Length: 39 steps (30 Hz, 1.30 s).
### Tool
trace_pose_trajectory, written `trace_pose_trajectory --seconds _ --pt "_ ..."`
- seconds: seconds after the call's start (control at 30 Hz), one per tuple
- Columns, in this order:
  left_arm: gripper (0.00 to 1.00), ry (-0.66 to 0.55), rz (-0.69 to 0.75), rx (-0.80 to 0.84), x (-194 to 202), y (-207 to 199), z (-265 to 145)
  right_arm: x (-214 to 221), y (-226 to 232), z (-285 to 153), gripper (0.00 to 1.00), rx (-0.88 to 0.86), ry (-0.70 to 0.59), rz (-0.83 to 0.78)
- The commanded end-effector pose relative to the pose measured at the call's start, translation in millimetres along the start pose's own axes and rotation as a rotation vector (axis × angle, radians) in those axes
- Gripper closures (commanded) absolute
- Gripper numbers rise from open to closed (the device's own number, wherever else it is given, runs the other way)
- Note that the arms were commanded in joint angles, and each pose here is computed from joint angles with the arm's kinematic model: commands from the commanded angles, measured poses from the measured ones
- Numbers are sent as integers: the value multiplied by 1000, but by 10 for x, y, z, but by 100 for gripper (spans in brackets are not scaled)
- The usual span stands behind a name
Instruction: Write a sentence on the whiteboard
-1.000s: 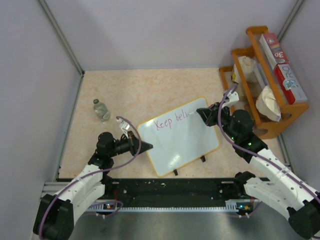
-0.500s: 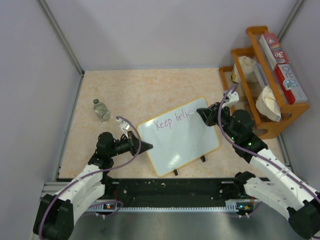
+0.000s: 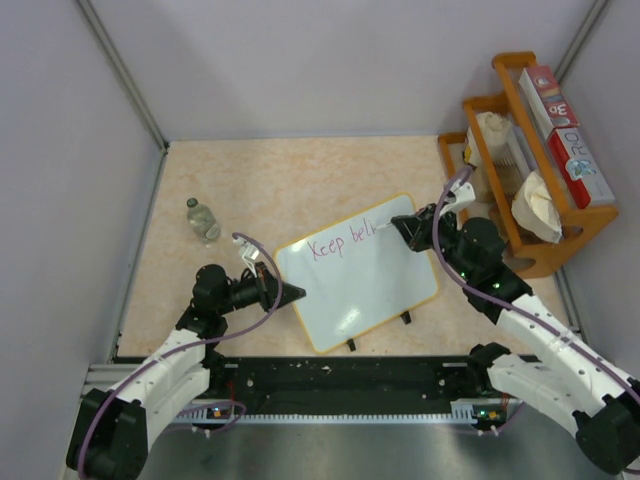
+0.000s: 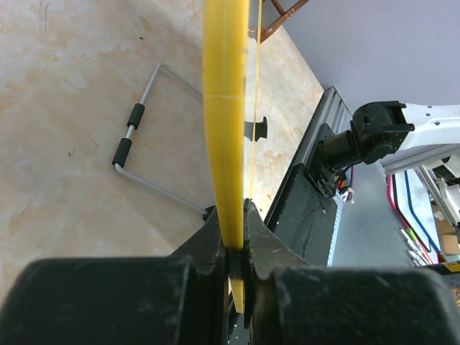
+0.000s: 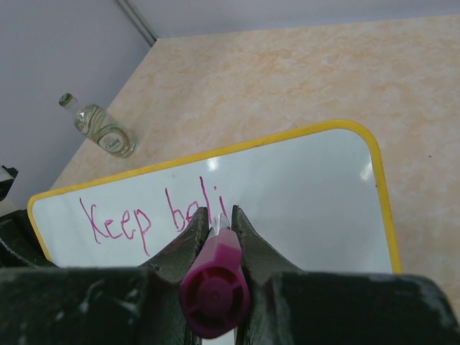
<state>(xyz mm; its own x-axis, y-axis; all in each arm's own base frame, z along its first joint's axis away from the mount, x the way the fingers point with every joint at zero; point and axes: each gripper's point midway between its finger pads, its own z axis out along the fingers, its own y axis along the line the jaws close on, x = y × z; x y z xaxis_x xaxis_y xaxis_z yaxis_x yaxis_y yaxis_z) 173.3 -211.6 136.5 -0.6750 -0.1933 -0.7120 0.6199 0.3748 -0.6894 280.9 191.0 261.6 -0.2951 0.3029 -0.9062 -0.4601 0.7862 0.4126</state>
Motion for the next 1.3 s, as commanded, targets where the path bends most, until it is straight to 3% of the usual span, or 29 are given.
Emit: trace_pose_trajectory --seconds 0.0,0.73,1.27 --pt "100 81 58 -16 301 140 -47 -218 59 61 100 -20 -64 3" --pt "100 81 58 -16 305 140 -50 -186 -180 110 100 100 -71 -1" --pt "100 82 60 -11 300 132 -46 -301 -36 174 100 44 -87 17"
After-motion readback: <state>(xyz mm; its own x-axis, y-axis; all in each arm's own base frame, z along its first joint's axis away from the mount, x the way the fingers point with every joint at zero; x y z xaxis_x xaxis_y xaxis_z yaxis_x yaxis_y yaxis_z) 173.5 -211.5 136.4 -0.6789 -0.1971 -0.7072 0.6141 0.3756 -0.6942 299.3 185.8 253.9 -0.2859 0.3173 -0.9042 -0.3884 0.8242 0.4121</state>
